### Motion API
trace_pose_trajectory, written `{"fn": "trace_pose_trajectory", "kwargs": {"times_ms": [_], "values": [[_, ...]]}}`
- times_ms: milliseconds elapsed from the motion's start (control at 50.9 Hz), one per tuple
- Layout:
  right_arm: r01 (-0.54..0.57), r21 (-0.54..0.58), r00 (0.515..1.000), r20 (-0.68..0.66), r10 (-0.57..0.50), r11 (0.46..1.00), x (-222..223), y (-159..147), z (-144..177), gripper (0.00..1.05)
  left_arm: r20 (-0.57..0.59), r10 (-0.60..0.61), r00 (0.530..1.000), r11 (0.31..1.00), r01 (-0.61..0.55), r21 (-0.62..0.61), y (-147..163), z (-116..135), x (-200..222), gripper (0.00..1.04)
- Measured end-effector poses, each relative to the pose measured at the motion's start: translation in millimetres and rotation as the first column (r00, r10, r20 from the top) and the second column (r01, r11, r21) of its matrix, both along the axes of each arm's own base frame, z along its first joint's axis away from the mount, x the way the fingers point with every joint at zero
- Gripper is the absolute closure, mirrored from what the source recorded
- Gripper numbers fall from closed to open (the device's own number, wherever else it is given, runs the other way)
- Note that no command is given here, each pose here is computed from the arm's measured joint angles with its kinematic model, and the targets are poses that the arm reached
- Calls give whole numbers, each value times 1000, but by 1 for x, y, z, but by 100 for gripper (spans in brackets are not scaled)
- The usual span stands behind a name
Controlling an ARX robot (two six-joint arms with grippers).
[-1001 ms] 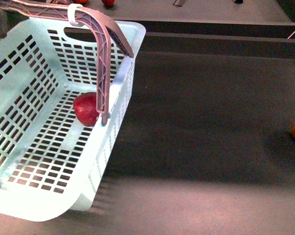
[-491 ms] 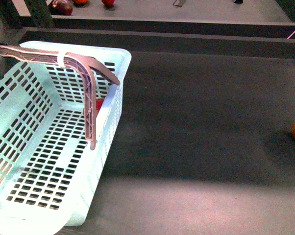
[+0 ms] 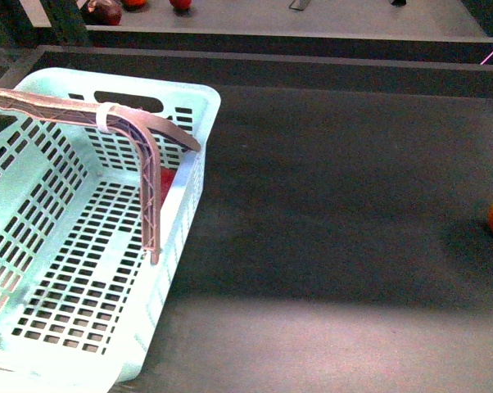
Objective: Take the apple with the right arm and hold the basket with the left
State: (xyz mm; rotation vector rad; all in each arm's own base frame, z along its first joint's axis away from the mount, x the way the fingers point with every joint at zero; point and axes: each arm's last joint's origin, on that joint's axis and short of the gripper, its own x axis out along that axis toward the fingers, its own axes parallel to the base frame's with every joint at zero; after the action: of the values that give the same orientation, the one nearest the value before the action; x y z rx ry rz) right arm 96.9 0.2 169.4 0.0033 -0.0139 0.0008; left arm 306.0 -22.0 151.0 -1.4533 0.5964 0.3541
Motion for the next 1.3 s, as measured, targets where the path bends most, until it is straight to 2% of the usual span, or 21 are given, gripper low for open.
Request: {"fn": "trace_pose_trajectory", "kwargs": {"times_ms": [255, 353, 550, 589, 628, 668, 687, 707, 746, 825, 884, 942, 1001, 1119, 1296], "values": [[0, 0, 1000, 0, 0, 1000, 0, 0, 0, 9, -45, 49, 998, 998, -48, 32, -4, 24, -50, 6], [0, 0, 1000, 0, 0, 1000, 0, 0, 0, 9, -48, 60, 997, 998, -58, 39, -4, 35, -72, 7], [0, 0, 1000, 0, 0, 1000, 0, 0, 0, 9, -30, 67, 997, 997, -66, 35, -4, 40, -75, 7], [0, 0, 1000, 0, 0, 1000, 0, 0, 0, 9, 39, 39, 998, 992, -43, 122, -4, 34, -74, 11], [0, 0, 1000, 0, 0, 1000, 0, 0, 0, 9, 199, -48, 979, 961, -9, 278, -2, 25, -76, 20], [0, 0, 1000, 0, 0, 1000, 0, 0, 0, 9, 289, -173, 942, 886, 20, 464, 0, 17, -84, 27], [0, 0, 1000, 0, 0, 1000, 0, 0, 0, 9, 340, -279, 898, 784, 8, 621, 2, 15, -92, 34], [0, 0, 1000, 0, 0, 1000, 0, 0, 0, 9, 362, -350, 864, 695, -19, 719, 2, 18, -96, 39], [0, 0, 1000, 0, 0, 1000, 0, 0, 0, 9, 373, -435, 820, 549, -87, 831, 4, 26, -102, 48], [0, 0, 1000, 1, 0, 1000, 0, 0, 0, 9, 282, -525, 803, 298, -137, 945, 8, 31, -114, 66], [0, 0, 1000, 1, 0, 1000, 0, 0, 0, 9, 216, -554, 804, 206, -119, 971, 11, 26, -121, 79], [0, 0, 1000, 1, 0, 1000, 0, 0, 0, 9, 178, -571, 801, 159, -105, 982, 18, 21, -130, 93], [0, 0, 1000, 1, 0, 1000, 0, 0, 0, 9, 183, -561, 808, 144, -122, 982, 21, 19, -135, 102], [0, 0, 1000, 1, 0, 1000, 0, 0, 0, 9, 159, -567, 808, 124, -107, 986, 21, 10, -146, 101], [0, 0, 1000, 1, 0, 1000, 0, 0, 0, 9, 166, -568, 806, 118, -119, 986, 21, 13, -159, 101]]}}
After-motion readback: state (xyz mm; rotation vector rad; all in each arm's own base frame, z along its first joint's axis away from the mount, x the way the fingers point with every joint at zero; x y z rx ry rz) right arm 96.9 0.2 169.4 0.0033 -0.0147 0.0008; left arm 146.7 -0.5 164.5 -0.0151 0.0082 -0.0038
